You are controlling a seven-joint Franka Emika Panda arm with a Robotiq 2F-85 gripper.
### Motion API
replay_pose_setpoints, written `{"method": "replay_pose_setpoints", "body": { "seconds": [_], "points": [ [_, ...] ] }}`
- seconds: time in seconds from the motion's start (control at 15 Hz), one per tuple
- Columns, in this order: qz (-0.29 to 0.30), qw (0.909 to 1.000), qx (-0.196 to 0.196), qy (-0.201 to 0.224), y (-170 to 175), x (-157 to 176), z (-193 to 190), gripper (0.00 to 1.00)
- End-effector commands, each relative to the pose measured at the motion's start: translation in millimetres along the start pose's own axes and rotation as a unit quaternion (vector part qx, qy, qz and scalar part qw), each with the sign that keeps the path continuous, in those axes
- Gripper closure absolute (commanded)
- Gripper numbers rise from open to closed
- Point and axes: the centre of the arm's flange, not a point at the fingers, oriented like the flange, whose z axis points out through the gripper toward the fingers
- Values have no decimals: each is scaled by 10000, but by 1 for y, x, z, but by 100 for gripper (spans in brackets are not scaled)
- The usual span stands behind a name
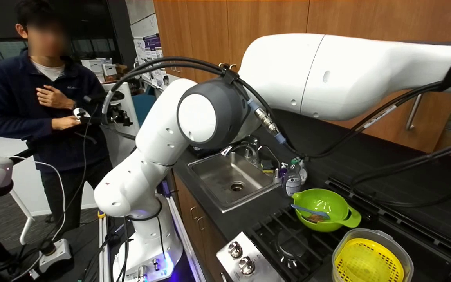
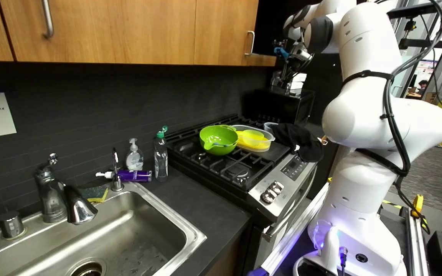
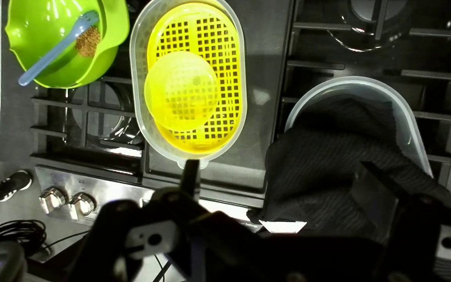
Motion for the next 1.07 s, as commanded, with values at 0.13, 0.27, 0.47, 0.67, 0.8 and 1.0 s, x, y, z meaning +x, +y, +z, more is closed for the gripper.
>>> {"method": "replay_pose_setpoints", "body": {
  "seconds": [0.13,0.27,0.47,0.67,0.8,1.0],
  "points": [
    [1247,9899,623,267,-18,31,20,0],
    [1724,9807,880,290,-20,45,26,0],
    [2507,9614,1069,375,-25,53,39,0],
    [3160,9416,881,752,-27,52,60,0],
    [3287,9368,759,931,-21,49,75,0],
    [3539,9262,602,1157,-17,51,95,0]
  ]
}}
